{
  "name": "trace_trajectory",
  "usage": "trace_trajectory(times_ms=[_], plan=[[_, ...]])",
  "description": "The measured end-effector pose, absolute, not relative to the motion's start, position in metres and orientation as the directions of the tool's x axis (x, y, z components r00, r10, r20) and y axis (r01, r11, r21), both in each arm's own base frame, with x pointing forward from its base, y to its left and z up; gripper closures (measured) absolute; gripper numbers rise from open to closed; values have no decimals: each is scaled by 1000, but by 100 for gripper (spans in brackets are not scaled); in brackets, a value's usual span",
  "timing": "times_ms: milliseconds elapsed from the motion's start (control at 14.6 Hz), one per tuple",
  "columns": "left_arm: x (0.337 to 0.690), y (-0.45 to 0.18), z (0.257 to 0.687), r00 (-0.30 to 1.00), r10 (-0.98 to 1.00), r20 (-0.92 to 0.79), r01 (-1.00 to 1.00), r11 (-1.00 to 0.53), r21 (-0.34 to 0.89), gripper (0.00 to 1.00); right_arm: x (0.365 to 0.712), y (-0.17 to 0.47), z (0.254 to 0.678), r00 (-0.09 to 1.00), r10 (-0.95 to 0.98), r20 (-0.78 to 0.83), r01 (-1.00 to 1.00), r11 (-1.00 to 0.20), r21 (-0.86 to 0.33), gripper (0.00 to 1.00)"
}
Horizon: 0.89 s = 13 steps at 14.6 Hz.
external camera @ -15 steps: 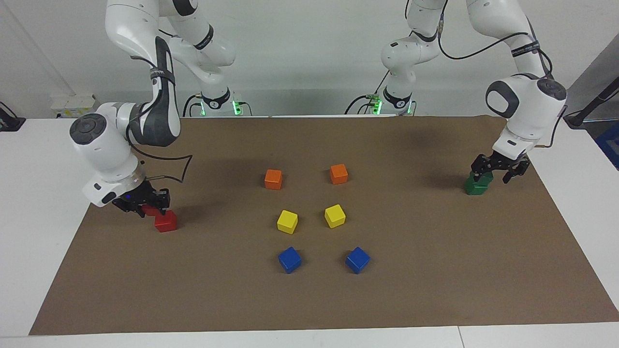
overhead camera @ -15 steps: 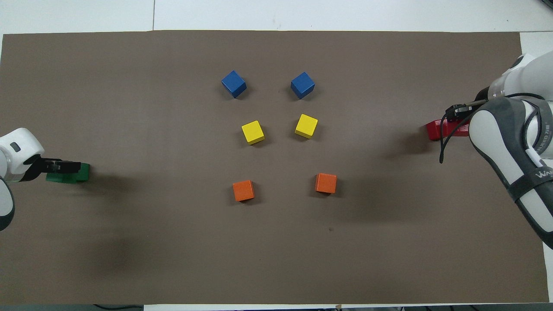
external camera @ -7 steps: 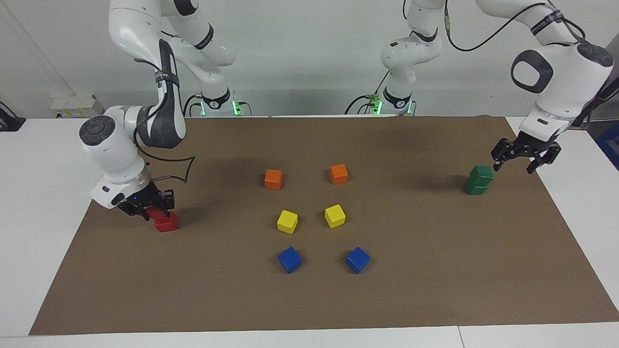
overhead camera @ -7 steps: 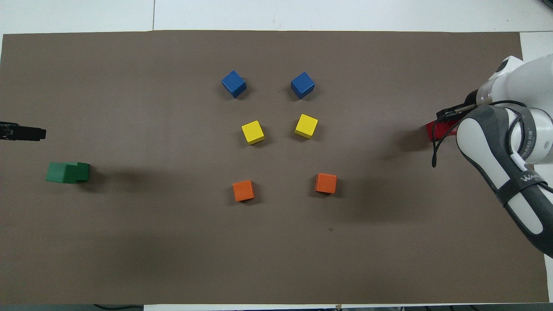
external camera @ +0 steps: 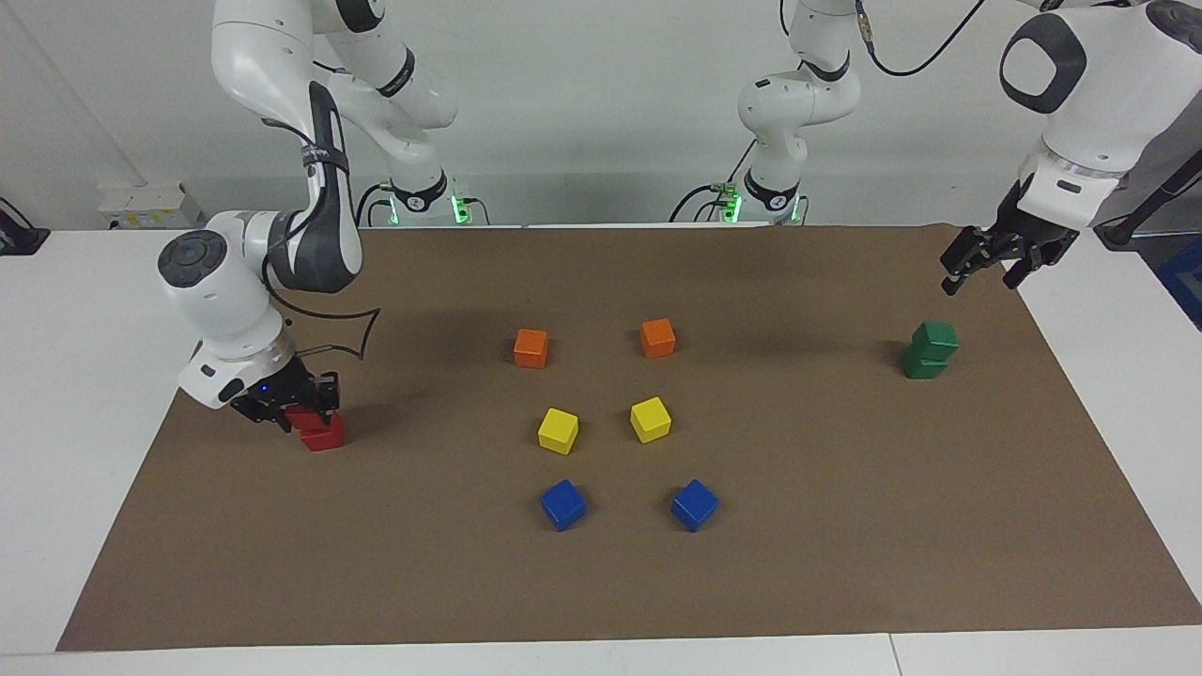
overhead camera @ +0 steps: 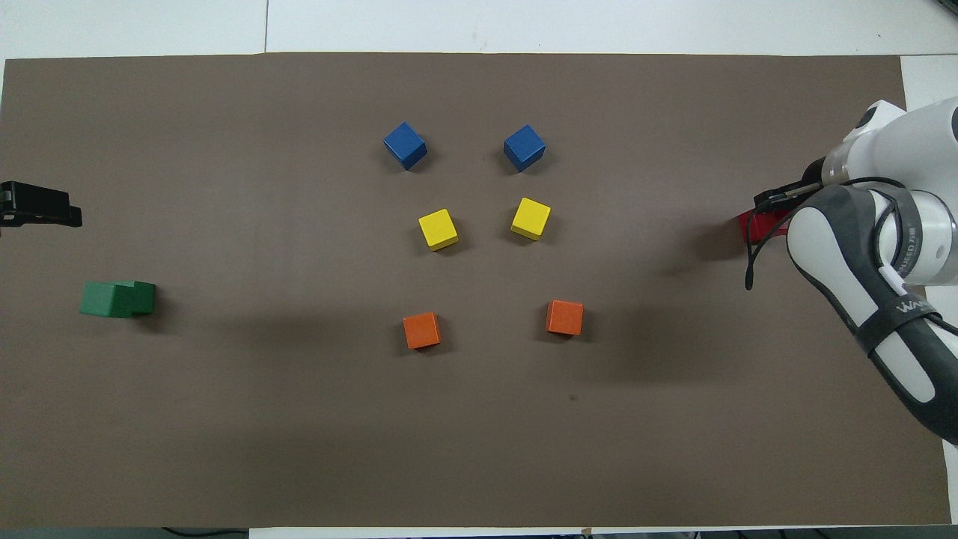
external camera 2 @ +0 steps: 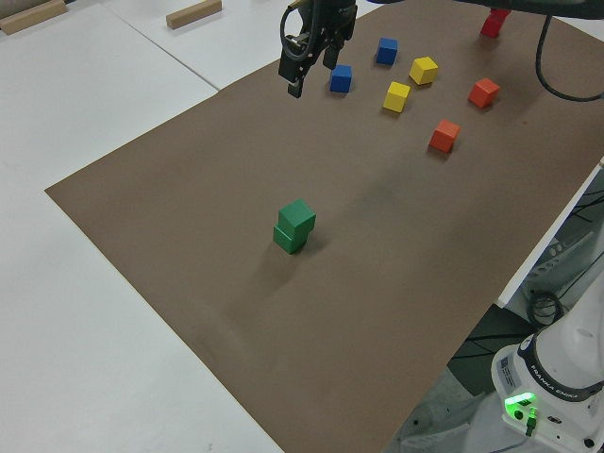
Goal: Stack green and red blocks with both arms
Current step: 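Lower the red block onto the other red block and open the right gripper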
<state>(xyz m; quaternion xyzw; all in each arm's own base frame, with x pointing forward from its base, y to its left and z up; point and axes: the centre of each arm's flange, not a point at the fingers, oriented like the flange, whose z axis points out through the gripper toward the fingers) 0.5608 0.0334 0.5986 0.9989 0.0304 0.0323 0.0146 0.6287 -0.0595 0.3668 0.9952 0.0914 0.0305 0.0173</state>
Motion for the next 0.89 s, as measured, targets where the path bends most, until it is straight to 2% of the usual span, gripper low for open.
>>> trace_trajectory(times_ms=[342, 890], plan=[[541, 30, 625, 996, 67, 52, 66, -998, 24, 0, 631, -59, 361, 981, 184, 65, 182, -983, 40, 44], [525, 25, 626, 998, 59, -37, 59, -998, 16, 0, 632, -60, 352, 981, 183, 65, 180, -983, 38, 44]])
